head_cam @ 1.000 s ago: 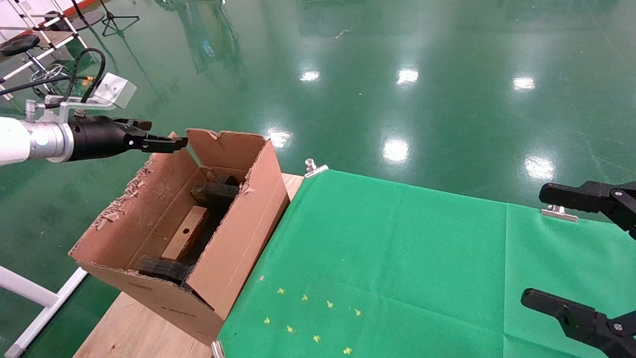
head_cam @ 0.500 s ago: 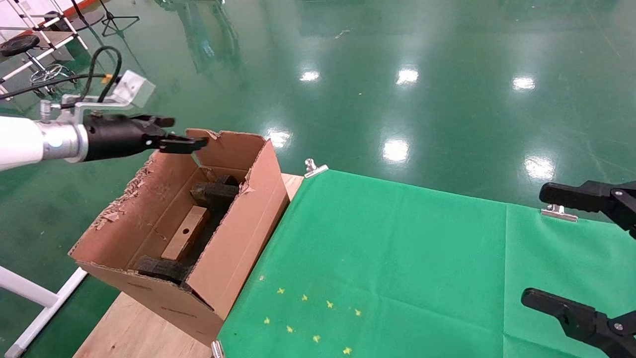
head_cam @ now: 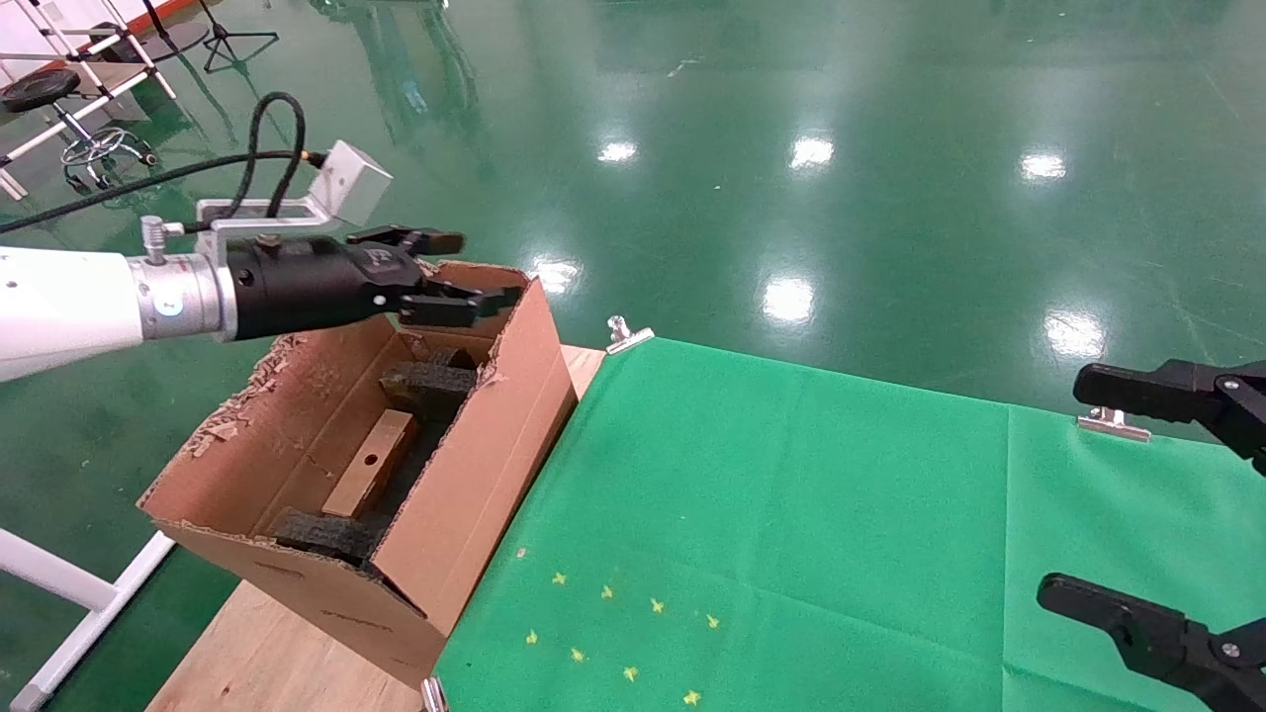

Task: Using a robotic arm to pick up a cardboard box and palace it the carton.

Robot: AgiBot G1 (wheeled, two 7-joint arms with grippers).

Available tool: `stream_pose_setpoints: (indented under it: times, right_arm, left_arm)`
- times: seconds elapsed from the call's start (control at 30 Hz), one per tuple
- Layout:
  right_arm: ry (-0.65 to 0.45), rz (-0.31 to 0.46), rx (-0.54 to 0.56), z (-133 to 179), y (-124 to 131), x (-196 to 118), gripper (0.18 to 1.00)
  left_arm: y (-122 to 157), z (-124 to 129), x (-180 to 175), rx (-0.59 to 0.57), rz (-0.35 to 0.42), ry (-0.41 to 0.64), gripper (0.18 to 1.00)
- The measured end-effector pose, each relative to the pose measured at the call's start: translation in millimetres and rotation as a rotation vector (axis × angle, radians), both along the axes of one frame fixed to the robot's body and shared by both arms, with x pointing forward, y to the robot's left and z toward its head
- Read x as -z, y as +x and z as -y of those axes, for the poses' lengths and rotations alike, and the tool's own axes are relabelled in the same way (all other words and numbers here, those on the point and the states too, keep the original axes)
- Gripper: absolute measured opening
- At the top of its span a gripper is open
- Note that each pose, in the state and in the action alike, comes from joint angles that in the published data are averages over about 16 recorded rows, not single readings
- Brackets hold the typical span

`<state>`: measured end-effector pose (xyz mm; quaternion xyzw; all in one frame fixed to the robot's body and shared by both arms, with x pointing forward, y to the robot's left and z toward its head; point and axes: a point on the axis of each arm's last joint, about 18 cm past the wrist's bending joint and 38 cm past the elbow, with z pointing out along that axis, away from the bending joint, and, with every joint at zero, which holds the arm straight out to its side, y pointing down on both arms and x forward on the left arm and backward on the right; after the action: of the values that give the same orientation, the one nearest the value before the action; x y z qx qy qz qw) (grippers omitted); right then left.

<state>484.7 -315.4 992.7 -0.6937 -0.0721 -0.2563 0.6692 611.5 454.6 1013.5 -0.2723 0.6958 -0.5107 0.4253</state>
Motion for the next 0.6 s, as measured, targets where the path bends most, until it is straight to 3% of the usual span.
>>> stream_pose_setpoints:
  times: [0.6]
  right_arm:
    - [0.0, 0.0, 0.0, 0, 0, 0, 1.001]
  left_arm:
    - [-49, 87, 7, 0.413, 0.095, 0.015, 1.0]
